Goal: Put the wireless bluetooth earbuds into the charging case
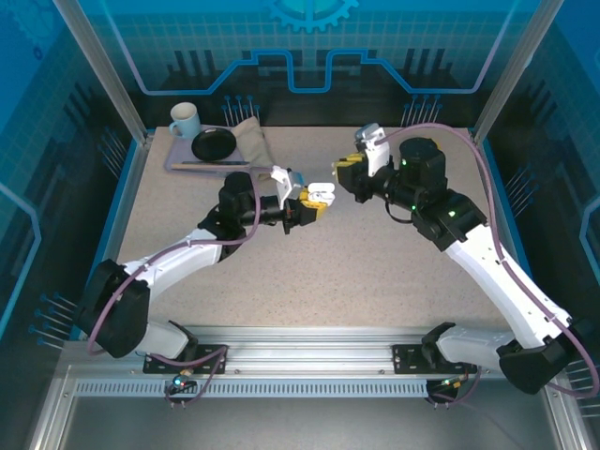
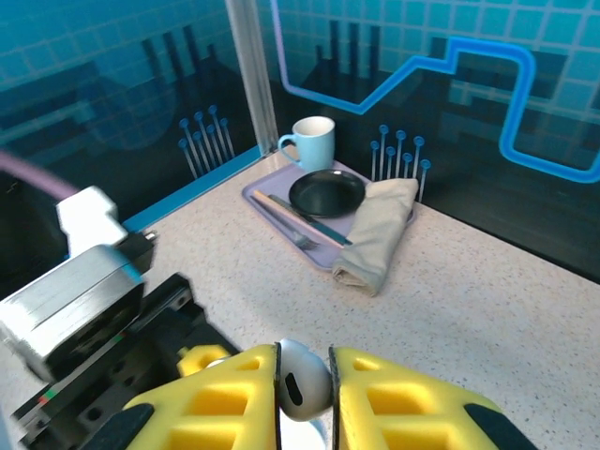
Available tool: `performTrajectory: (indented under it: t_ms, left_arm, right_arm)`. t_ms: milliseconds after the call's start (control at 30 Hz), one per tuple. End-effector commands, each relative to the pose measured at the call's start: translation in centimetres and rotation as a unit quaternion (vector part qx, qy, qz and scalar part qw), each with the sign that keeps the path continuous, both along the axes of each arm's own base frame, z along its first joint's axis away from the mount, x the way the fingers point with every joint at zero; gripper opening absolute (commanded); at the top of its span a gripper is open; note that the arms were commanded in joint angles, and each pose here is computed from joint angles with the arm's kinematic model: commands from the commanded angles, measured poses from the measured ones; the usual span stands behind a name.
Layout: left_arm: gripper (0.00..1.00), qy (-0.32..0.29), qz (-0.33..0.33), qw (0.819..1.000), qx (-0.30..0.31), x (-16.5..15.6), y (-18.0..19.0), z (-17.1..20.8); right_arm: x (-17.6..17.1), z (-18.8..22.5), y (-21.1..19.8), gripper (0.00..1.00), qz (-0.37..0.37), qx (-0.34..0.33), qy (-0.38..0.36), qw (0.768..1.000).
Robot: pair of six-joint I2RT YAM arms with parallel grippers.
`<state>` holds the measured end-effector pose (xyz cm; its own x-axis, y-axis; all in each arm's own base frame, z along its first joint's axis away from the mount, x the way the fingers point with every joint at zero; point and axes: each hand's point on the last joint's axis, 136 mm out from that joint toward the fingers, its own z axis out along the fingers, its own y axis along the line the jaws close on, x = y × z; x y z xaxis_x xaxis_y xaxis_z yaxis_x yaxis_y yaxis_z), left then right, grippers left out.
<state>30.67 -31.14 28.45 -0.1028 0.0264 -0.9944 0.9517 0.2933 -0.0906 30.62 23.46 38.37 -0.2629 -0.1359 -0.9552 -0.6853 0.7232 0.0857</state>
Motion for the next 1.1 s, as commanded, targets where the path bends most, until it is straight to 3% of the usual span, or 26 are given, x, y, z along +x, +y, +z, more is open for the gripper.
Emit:
performTrajectory:
  t_ms: [0, 367, 1067]
  left_arm:
    - [0.0, -0.031, -0.025, 0.999, -0.002, -0.4, -0.6, 1.4]
    - [0.0, -0.047, -0.038, 0.998, 0.006, -0.6, -0.6, 2.1]
    - [0.0, -0.055, -0.037, 0.998, 0.004, -0.2, -0.8, 2.8]
  right_arm:
    - [-1.6, 1.6, 0.1, 0.19, 0.017, -0.021, -0.038, 0.999]
    - [-3.0, 0.1, 0.0, 0.18, 0.025, -0.062, -0.039, 0.997]
    - [-2.5, -3.8, -0.2, 0.17, 0.015, -0.09, -0.005, 0.996]
